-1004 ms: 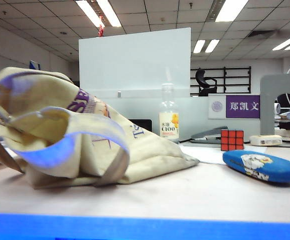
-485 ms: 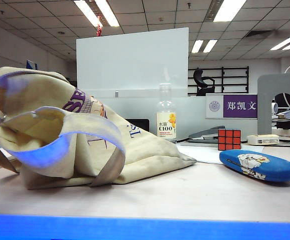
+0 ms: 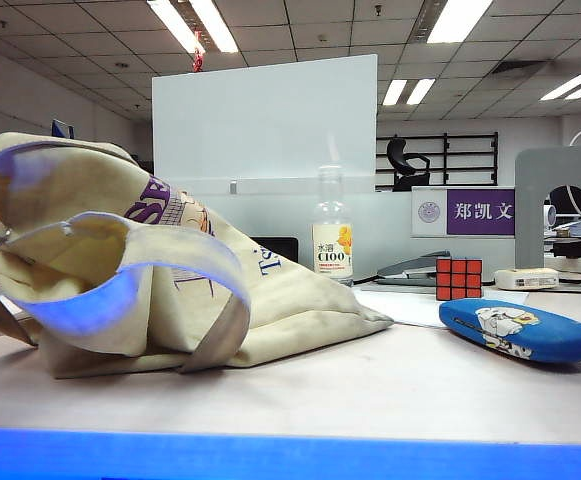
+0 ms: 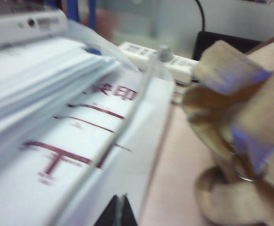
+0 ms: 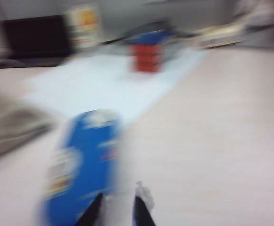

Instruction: Take the glasses case out of the canvas bag and put it on the table.

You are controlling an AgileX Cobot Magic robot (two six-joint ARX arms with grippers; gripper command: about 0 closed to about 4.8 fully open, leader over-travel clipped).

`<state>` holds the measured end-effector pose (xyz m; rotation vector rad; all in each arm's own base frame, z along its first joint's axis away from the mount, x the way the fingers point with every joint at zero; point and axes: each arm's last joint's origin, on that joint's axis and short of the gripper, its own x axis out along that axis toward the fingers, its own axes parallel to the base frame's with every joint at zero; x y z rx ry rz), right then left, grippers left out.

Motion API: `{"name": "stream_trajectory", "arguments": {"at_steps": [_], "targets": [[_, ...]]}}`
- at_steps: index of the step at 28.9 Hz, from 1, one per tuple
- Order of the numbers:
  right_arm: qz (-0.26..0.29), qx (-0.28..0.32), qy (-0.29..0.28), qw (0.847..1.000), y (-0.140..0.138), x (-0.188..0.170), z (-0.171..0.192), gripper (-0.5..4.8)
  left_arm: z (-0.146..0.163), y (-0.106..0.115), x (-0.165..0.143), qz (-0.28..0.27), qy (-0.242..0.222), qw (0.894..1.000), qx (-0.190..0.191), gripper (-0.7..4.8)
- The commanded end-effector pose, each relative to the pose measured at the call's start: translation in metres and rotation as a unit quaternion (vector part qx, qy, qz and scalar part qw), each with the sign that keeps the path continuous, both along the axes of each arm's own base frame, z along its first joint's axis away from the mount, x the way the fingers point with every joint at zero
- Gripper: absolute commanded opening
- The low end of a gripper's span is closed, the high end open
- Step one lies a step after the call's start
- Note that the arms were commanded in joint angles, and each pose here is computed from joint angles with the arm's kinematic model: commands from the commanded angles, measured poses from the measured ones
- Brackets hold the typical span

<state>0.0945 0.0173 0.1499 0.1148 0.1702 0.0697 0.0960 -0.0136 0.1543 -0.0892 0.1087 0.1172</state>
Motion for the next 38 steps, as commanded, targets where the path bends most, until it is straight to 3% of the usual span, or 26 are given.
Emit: {"name": "stream_trajectory", "arguments": {"at_steps": [1, 4, 6, 10, 16, 22, 38], "targets": [[-0.102, -0.033, -0.017, 0.994, -0.008, 0.001, 0.001, 0.84, 0.002, 0.003, 0.001, 0.007, -0.002, 0.999, 0.044, -0.06], [-0.120, -0.035, -0.017, 0.992, -0.012, 0.001, 0.001, 0.71, 0.007, 0.007, 0.002, 0.013, -0.029, 0.998, 0.050, -0.06], [-0.130, -0.033, -0.018, 0.991, -0.016, 0.001, 0.002, -0.12, 0.012, 0.011, 0.002, 0.003, -0.053, 0.998, 0.046, -0.06], [-0.101, -0.034, -0.026, 0.994, -0.021, 0.002, 0.003, 0.00, 0.016, 0.017, 0.003, -0.031, -0.079, 0.996, 0.016, -0.06], [-0.112, -0.020, -0.022, 0.993, -0.027, 0.002, 0.003, 0.00, 0.011, 0.026, 0.002, 0.007, -0.058, 0.997, -0.042, -0.04], [-0.117, -0.021, -0.018, 0.993, -0.028, 0.002, 0.002, 0.00, 0.007, 0.025, 0.002, 0.006, -0.038, 0.998, -0.044, -0.02], [-0.117, -0.021, -0.018, 0.993, -0.028, 0.002, 0.002, 0.00, 0.007, 0.025, 0.002, 0.006, -0.039, 0.998, -0.044, -0.02]]}}
